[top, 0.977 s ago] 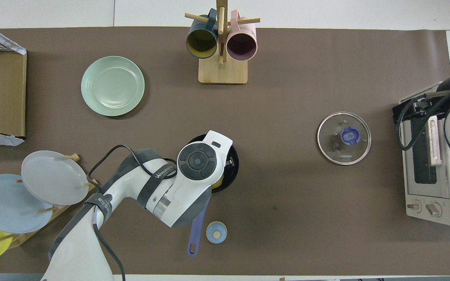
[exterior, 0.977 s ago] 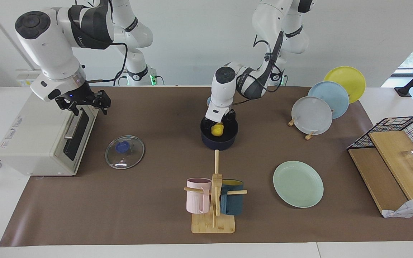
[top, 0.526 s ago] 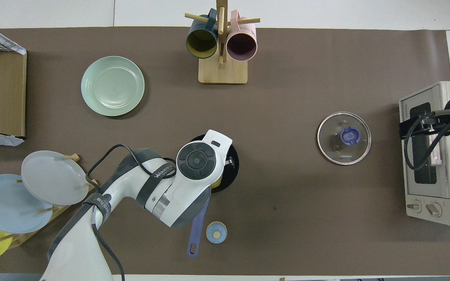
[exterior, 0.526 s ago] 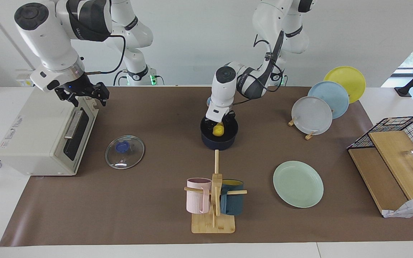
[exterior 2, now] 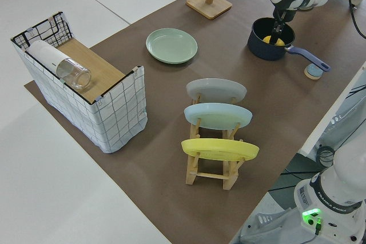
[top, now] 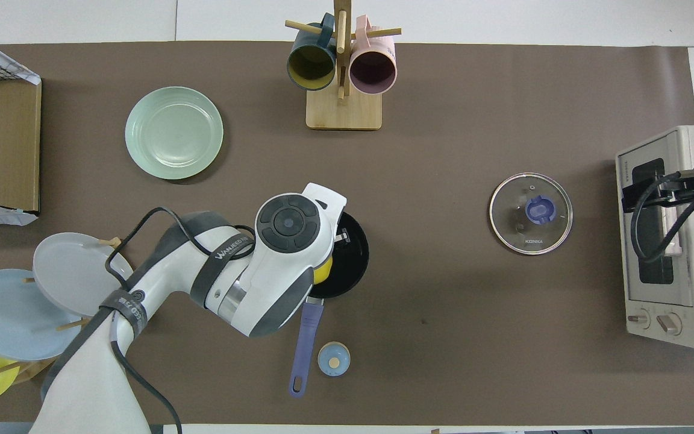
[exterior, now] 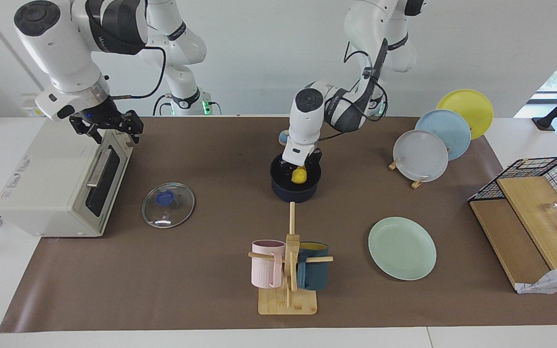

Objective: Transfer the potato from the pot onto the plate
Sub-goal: 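Grasp the yellow potato with the left gripper while the right gripper withdraws, then lift the potato out and carry it to the green plate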

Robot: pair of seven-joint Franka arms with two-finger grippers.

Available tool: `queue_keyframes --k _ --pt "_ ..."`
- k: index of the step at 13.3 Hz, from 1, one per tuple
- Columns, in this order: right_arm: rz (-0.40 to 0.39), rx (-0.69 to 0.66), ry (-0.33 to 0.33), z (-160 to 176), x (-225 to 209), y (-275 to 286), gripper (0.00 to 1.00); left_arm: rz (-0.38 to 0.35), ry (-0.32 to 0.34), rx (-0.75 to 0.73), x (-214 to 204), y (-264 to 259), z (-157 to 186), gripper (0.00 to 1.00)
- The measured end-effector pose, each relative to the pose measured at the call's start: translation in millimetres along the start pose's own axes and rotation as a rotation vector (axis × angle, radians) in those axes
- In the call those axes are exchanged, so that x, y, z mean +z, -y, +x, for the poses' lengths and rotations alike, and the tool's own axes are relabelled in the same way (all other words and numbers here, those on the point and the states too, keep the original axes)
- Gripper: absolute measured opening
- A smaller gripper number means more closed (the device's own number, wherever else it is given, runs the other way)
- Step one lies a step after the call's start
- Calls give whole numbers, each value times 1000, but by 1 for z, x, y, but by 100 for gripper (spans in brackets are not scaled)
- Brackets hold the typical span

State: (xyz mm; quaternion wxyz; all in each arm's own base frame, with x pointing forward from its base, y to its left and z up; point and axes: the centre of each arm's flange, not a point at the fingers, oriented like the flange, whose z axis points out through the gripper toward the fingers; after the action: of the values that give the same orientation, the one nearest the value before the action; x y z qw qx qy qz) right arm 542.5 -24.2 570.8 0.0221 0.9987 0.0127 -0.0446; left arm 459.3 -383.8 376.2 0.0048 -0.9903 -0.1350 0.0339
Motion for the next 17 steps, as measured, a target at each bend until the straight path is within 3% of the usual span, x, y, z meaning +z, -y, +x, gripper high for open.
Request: queue_keyframes --k 4,8,13,17 --pt "12 10 8 6 -3 -3 100 -34 20 8 -78 27 46 66" --pt "17 15 11 6 -5 -5 100 -77 71 71 -133 94 133 66" --pt "18 14 12 6 -5 -4 100 -121 49 193 -115 172 245 66" --pt "18 13 12 6 -5 -4 100 -125 -20 242 -53 191 318 66"
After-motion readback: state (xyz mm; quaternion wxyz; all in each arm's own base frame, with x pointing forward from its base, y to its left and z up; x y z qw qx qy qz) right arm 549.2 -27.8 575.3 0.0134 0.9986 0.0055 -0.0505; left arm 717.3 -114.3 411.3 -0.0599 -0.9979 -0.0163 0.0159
